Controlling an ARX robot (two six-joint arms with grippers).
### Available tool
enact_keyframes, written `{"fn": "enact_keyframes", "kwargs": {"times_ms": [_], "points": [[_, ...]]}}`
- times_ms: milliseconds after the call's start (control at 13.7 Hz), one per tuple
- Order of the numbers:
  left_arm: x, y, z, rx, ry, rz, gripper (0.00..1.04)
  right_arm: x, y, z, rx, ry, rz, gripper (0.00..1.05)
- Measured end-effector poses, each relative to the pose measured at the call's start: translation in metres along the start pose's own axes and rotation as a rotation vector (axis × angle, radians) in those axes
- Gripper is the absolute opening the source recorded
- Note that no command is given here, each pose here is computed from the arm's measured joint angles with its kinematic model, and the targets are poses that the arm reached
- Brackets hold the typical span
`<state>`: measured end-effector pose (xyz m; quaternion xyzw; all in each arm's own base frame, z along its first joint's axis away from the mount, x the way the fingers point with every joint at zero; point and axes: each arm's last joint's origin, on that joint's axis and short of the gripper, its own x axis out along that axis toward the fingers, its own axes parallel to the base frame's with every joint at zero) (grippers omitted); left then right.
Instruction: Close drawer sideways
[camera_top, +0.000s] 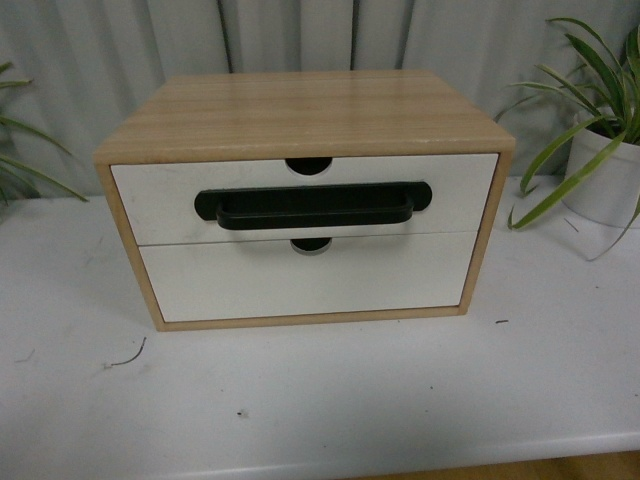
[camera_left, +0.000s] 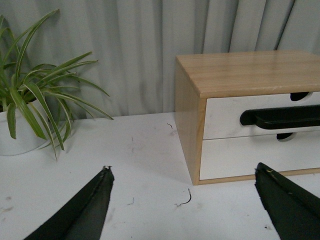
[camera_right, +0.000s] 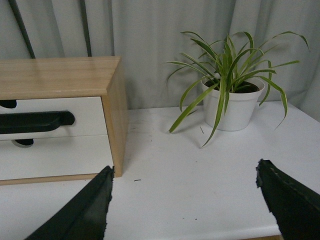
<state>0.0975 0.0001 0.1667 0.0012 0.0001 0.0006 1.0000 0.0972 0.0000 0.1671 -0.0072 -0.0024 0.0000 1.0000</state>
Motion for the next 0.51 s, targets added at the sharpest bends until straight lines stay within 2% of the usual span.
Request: {"fn": "enact_keyframes", "kwargs": {"times_ms": [73,146,510], "points": [[0.0,0.0,0.0,0.001,0.0,0.0,1.0,0.0,0.0,0.0,0.001,0.0,0.0,1.0],[0.0,0.0,0.0,0.0,0.0,0.0,0.98,0.0,0.0,0.0,0.001,0.0,0.0,0.97],[0.0,0.0,0.0,0.0,0.0,0.0,0.98,0.0,0.0,0.0,0.001,0.0,0.0,0.98]]}}
